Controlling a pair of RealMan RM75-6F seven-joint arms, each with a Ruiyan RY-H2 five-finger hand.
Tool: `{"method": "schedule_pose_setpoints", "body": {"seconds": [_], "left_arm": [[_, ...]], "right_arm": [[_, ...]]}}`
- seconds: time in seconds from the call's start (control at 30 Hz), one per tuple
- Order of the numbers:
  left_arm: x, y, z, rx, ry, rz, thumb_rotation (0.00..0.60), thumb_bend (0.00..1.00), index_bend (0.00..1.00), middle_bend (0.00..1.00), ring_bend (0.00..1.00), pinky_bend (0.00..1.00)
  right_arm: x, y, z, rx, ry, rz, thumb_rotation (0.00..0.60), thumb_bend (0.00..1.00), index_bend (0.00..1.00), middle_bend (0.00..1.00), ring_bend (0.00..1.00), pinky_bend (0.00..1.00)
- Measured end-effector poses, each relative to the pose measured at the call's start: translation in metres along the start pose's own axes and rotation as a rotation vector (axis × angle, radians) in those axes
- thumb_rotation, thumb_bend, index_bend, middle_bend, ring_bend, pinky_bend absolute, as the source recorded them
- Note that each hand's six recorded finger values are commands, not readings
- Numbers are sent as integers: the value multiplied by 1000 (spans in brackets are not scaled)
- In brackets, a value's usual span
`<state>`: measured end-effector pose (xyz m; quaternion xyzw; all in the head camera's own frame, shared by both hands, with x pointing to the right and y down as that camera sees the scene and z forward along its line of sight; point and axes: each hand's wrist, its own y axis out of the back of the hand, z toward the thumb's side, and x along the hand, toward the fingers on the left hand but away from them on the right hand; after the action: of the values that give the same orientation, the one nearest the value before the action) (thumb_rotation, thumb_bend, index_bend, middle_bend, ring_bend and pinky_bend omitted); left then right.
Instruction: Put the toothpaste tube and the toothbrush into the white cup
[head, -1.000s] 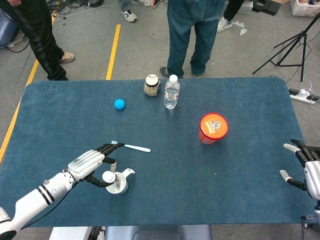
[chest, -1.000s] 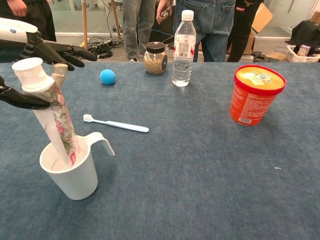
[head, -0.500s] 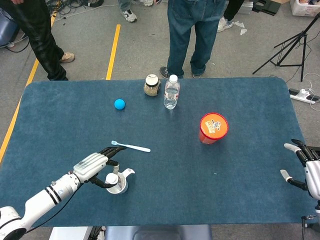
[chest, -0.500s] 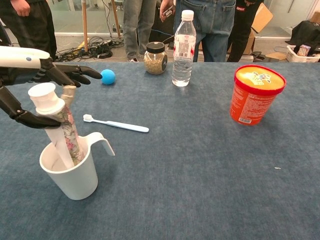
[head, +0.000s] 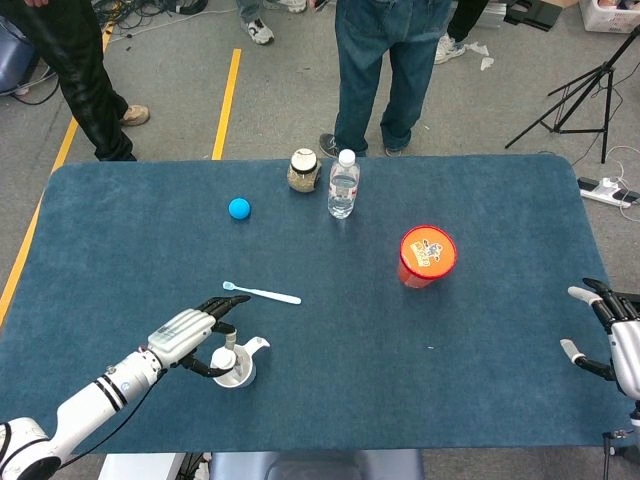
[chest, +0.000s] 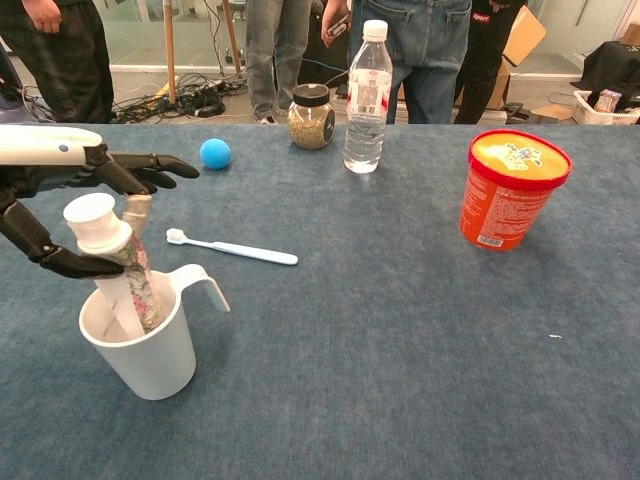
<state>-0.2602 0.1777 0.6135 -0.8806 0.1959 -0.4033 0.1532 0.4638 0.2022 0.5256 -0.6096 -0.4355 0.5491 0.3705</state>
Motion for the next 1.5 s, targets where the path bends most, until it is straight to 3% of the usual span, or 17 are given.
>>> {"method": "schedule_pose_setpoints", "body": {"seconds": [0.6, 0.83, 1.17, 1.5], "left_arm": [[1, -16, -7, 4, 19, -58, 600, 298, 481, 0, 0, 48], [0, -18, -9, 3, 28, -66, 600, 298, 379, 0, 0, 48], [-7, -14, -9, -7, 35, -65, 600, 297, 229, 0, 0, 48], [-21, 1, -9, 14, 44, -36, 600, 297, 200, 0, 0, 48]], "right_arm": [[0, 1, -1, -2, -3, -2, 600, 156, 269, 188, 240, 579], [0, 1, -1, -2, -2, -2, 600, 156, 269, 188, 240, 579], [0, 1, -1, -2, -3, -3, 600, 156, 269, 188, 240, 579], [1, 2, -1, -2, -2, -4, 600, 156, 269, 188, 240, 579]]}}
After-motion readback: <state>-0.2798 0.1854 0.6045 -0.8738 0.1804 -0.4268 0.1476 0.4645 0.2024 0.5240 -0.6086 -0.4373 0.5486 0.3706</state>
